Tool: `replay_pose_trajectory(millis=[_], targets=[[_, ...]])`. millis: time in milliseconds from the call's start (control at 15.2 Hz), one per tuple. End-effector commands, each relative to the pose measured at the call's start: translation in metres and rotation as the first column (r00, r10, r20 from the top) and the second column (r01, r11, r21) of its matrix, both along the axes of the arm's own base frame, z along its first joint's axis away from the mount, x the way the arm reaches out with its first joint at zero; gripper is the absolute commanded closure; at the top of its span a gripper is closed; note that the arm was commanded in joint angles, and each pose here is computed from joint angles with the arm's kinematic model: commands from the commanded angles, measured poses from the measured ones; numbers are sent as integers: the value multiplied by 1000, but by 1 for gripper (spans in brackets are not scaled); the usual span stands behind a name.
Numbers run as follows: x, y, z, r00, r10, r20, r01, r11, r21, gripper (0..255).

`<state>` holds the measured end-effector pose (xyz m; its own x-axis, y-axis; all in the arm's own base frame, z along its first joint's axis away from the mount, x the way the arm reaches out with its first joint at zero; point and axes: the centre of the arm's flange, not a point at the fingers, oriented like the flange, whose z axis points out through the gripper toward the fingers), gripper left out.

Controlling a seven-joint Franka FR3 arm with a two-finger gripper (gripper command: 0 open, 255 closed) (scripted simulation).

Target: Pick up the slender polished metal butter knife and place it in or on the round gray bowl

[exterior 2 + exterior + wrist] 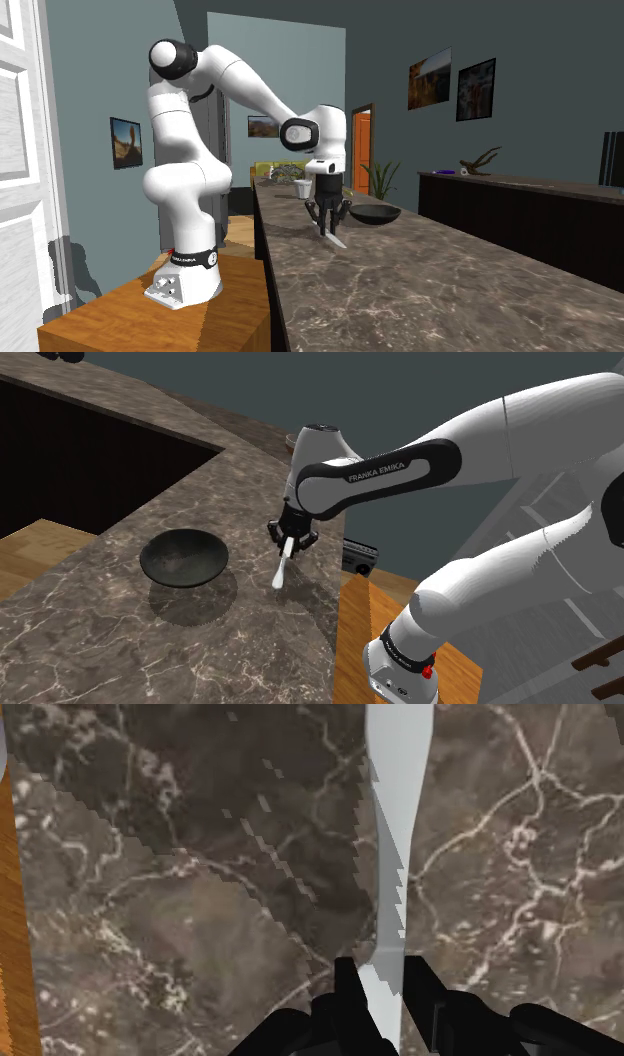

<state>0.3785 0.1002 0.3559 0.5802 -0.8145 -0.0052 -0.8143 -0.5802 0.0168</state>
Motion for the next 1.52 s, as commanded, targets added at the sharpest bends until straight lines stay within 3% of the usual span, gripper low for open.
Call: replay_pose_trajectory(millis=[0,1188,1452], targets=[[0,0,11,1000,0,0,0,1000,0,255],[0,0,105,1000,0,0,0,1000,0,255],[25,47,108,1000,0,0,0,1000,0,255]])
